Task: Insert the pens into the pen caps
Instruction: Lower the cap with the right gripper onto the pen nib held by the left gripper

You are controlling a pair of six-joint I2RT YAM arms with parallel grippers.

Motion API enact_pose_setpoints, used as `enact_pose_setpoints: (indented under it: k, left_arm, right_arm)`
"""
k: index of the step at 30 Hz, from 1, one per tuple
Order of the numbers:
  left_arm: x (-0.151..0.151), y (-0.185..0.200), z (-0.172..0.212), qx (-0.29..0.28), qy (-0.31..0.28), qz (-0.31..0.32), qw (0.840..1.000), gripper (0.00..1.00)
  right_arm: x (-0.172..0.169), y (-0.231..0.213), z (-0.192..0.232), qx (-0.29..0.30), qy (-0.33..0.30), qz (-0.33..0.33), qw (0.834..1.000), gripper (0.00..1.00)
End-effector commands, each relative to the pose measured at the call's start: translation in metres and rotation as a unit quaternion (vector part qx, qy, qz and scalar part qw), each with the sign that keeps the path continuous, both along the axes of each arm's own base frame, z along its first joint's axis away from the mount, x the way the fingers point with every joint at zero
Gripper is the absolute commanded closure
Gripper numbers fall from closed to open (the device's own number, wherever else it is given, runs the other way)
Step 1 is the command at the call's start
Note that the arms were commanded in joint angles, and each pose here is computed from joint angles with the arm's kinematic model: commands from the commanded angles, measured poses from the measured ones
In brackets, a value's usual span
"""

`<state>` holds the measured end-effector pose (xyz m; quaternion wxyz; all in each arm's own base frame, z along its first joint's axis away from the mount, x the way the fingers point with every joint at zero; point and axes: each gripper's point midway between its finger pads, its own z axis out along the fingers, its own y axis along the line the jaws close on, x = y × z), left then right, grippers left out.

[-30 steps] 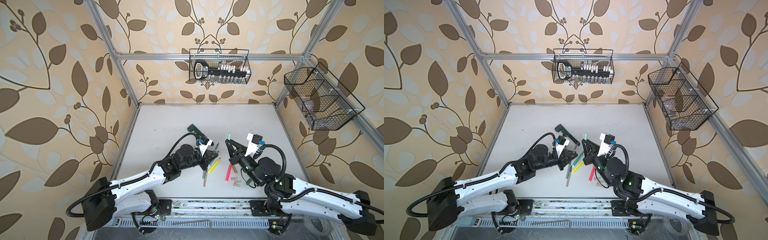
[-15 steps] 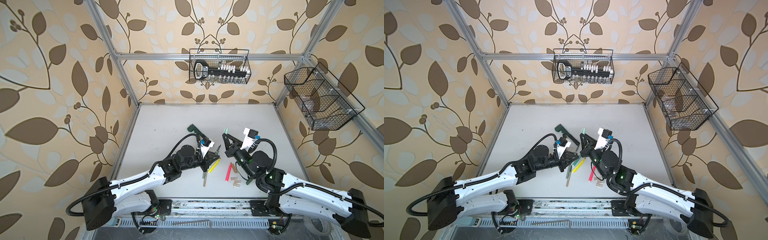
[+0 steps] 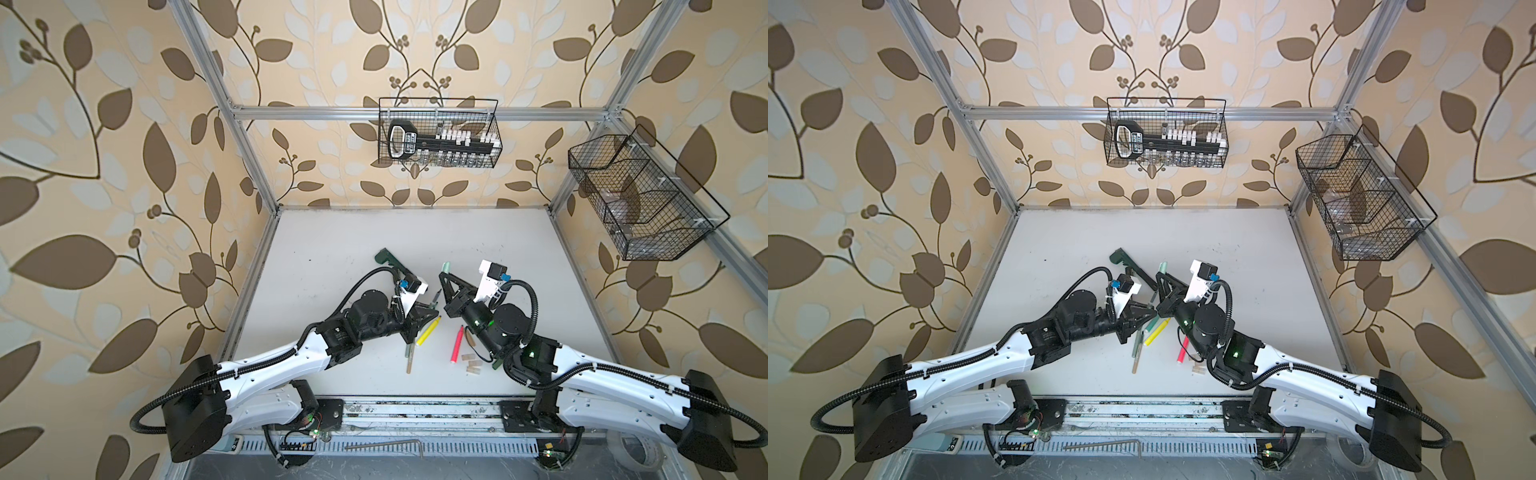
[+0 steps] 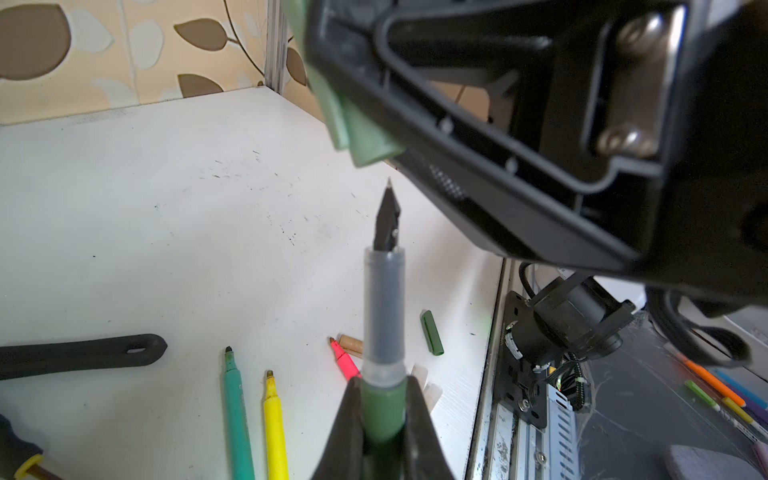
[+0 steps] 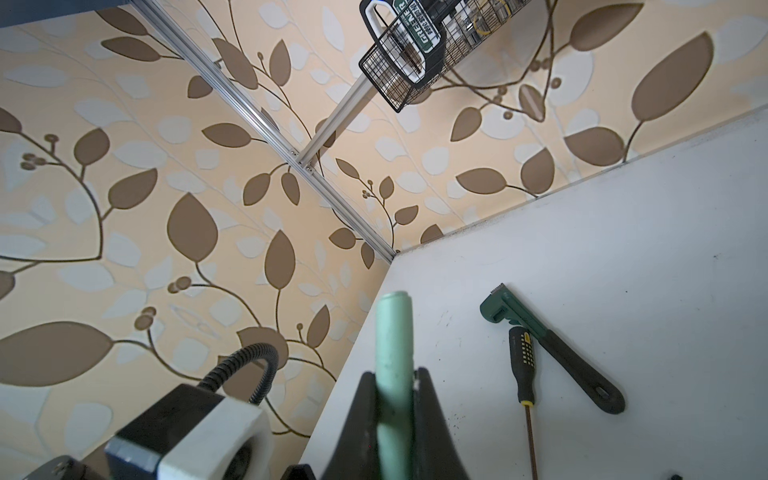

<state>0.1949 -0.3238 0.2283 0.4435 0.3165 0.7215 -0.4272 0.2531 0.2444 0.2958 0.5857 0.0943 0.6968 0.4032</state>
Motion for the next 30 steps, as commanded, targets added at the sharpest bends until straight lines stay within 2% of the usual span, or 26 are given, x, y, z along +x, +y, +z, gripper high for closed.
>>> enact_pose_setpoints:
  k: [1, 21, 30]
  left_arm:
    - [-0.003, -0.003, 0.035, -0.033, -0.04, -0.009, 0.999, 1.0]
    - [0.003, 0.006, 0.039, -0.043, -0.041, 0.025, 0.998, 1.0]
    - [0.004, -0.001, 0.037, -0.045, -0.018, 0.018, 0.999, 1.0]
  right_arm:
    - [-0.003, 0.006, -0.002, 0.015, 0.0, 0.011, 1.0, 1.0]
    - [-0.012, 0.007, -0.027, 0.02, 0.02, 0.005, 1.0, 1.0]
    - [-0.028, 0.025, -0.047, 0.05, 0.031, 0.013, 0.998, 1.0]
